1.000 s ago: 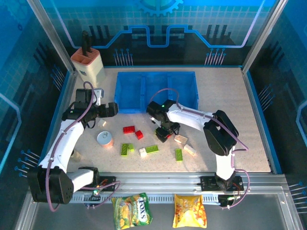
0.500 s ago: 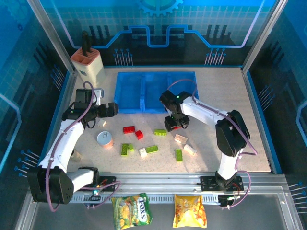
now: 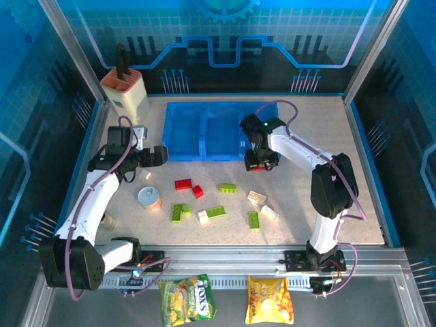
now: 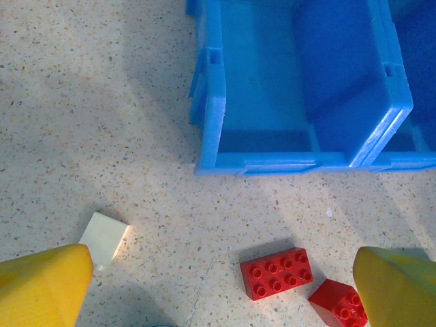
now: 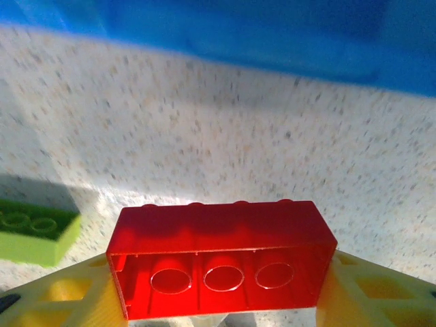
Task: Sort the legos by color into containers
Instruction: Place the lego in the container.
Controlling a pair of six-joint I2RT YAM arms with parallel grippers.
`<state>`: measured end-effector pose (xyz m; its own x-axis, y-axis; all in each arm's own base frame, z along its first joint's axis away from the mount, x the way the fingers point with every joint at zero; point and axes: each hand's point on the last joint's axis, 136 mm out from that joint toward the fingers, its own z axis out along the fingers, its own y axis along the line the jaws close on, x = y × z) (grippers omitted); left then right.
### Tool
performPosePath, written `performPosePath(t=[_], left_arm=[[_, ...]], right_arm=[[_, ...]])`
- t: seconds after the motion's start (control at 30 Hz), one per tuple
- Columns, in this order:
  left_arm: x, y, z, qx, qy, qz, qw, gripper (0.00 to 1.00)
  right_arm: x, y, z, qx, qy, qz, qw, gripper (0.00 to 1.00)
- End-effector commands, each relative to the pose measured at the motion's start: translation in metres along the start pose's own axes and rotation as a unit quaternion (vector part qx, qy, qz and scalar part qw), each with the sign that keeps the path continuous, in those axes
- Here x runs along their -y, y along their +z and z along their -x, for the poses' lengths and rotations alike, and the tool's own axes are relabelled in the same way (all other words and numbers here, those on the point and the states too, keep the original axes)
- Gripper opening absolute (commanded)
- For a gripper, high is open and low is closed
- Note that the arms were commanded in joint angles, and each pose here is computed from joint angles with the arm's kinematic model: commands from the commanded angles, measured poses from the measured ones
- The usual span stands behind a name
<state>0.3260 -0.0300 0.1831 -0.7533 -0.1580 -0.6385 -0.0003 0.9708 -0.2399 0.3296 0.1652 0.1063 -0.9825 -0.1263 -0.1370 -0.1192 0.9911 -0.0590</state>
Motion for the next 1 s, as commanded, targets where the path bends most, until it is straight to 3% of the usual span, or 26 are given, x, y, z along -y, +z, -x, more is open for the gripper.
performPosePath(t=[0.0,0.3,0.97], left_arm=[[-0.004,-0.005,0.002,0.010,0.012,0.010,1.000,0.99],[-0.004,-0.007,0.001,0.011,0.014,0.011,1.000,0.99],[-0.005,-0.009,0.000,0.017,0.016,0.015,1.000,0.99]], right_arm=[[0.009,-0.002,0.015,-0.002,0.015,-0.013,1.000,0.61],[0.019,0.002,0.058,0.003,0.029,-0.015,0.999,0.61],[0.032,0.043,0.110,-0.017,0.050,0.005,0.999,0.62]])
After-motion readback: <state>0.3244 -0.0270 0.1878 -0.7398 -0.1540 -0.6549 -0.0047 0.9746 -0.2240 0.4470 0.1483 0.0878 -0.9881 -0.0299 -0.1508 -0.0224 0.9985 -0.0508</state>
